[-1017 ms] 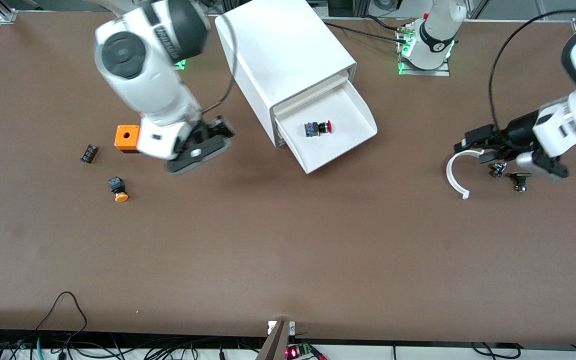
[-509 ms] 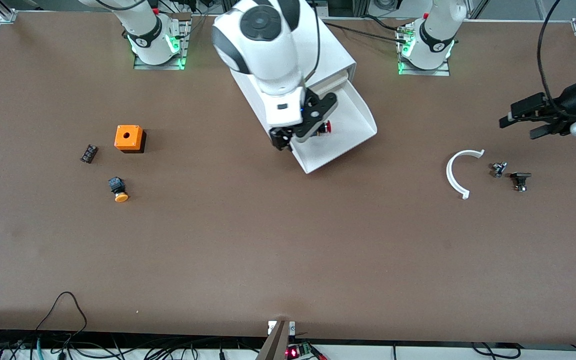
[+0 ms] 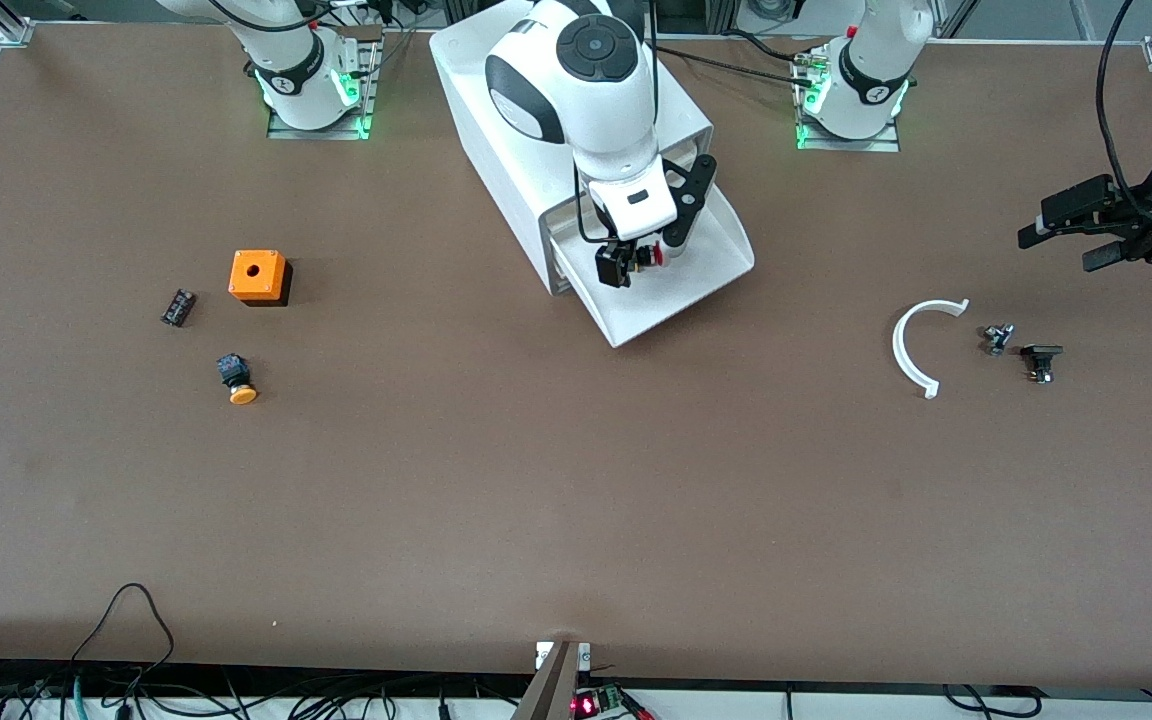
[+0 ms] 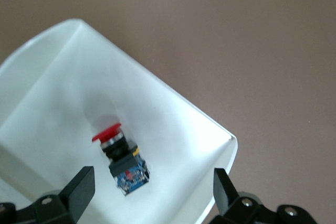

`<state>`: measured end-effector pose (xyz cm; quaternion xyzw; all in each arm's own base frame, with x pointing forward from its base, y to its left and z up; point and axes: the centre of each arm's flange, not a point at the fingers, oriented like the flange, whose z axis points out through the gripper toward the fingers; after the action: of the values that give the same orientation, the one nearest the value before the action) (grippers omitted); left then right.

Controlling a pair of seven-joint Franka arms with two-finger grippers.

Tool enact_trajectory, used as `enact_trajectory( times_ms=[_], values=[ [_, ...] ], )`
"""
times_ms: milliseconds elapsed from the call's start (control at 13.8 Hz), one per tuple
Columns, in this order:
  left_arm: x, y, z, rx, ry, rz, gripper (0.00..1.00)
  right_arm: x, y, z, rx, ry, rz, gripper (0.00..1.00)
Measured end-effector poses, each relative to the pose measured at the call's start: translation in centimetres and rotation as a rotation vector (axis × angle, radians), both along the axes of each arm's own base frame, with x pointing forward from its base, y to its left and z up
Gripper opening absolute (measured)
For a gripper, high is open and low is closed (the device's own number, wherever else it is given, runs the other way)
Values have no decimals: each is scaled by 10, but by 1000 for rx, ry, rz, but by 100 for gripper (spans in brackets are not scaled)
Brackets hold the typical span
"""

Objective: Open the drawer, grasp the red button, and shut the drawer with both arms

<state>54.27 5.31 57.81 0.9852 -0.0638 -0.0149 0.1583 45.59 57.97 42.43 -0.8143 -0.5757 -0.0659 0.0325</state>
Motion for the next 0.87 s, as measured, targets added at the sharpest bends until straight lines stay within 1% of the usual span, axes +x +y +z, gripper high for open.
enact_trajectory(
  times_ms=[73, 145, 291, 509, 726, 872],
  values=[
    [2, 0, -2, 0, 5, 0, 100, 0, -2, -3, -39, -12, 63, 100],
    [4, 2, -5, 0, 11, 2, 100, -1, -5, -6, -75, -10, 128, 100],
    [9, 8, -11, 0, 20, 13, 100, -4, -10, -11, -121, 12, 226, 100],
    [11, 11, -10, 0, 20, 16, 100, -13, -7, -15, -146, 36, 310, 100],
    [11, 9, -9, 0, 19, 13, 100, -14, -3, -19, -148, 36, 345, 100],
    [12, 4, -6, 7, 14, 3, 100, -15, 3, -37, -155, 49, 360, 100]
  ],
)
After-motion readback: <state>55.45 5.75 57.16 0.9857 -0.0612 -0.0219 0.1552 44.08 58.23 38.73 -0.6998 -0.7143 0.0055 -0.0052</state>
